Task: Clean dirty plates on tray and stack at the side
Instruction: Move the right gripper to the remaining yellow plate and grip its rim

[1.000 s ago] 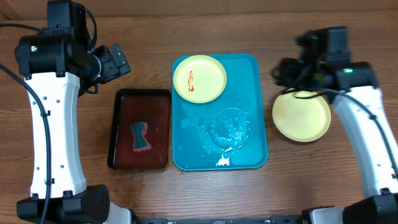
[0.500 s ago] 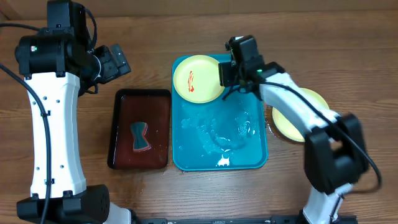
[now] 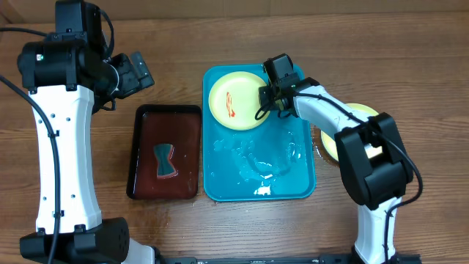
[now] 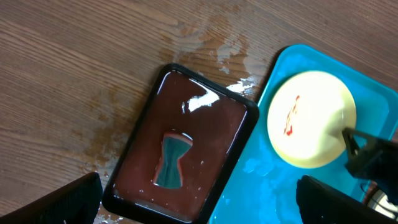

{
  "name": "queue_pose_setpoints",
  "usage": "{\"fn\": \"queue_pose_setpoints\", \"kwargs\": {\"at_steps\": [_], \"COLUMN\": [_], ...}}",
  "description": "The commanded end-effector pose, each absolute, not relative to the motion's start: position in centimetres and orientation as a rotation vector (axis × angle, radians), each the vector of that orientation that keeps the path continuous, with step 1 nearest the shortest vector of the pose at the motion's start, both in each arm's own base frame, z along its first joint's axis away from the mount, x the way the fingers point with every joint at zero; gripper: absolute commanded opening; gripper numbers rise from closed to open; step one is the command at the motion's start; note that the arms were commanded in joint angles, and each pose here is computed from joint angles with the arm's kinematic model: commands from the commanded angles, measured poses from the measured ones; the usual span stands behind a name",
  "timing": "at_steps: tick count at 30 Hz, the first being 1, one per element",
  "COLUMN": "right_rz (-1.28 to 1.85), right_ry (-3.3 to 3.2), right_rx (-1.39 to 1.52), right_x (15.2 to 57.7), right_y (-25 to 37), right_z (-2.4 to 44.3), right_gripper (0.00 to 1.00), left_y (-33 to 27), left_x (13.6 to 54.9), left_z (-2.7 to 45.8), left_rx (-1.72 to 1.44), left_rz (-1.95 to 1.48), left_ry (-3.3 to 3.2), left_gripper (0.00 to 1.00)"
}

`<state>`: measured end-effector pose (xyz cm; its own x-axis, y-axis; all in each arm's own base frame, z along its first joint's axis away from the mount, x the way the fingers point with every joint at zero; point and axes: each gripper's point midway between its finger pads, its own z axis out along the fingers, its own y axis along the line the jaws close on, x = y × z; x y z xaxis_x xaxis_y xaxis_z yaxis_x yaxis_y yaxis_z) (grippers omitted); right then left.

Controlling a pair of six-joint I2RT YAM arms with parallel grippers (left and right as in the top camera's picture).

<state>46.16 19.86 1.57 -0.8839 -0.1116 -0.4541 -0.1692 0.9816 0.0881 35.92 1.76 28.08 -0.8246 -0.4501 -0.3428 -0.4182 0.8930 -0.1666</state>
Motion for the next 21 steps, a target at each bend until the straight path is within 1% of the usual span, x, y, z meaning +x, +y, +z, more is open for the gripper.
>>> {"fn": "queue_pose_setpoints", "kwargs": {"at_steps": [1, 5, 7, 10, 12, 15, 19, 21], "right_rz": [0.173, 0.171, 0.155, 0.126, 0.105, 0.067, 0.073, 0.105], "right_ry": [2.609, 2.612, 2.651, 2.739, 2.813, 2.918, 2.924, 2.888], "right_rx": [-0.154, -0.156, -0.159, -0.122, -0.046, 0.145, 0.384, 0.444], "right_x": [45.8, 42.6, 40.2, 37.1, 35.4, 33.2, 32.0, 32.2], "right_y": [19.0, 17.7, 16.6, 15.2, 14.5, 13.5, 13.0, 13.1], "right_z": [7.7, 13.2, 14.9, 15.7, 15.1, 12.6, 8.0, 5.8], "right_gripper": [0.04, 0.04, 0.04, 0.04, 0.04, 0.04, 0.04, 0.04], "left_y": [1.9, 1.9, 1.9, 1.9, 1.9, 1.9, 1.9, 1.8], "left_x": [35.8, 35.8, 35.8, 35.8, 35.8, 35.8, 35.8, 35.8], "left_z": [29.4, 29.4, 29.4, 29.4, 29.4, 29.4, 29.4, 29.4], "left_rx": [-0.618, -0.618, -0.618, -0.618, -0.618, -0.618, -0.618, -0.618], "left_rz": [-0.123, -0.123, -0.123, -0.123, -0.123, -0.123, -0.123, -0.124], "left_ry": [2.645, 2.645, 2.645, 2.645, 2.645, 2.645, 2.645, 2.645], "left_gripper": [1.00, 1.00, 1.00, 1.00, 1.00, 1.00, 1.00, 1.00]}}
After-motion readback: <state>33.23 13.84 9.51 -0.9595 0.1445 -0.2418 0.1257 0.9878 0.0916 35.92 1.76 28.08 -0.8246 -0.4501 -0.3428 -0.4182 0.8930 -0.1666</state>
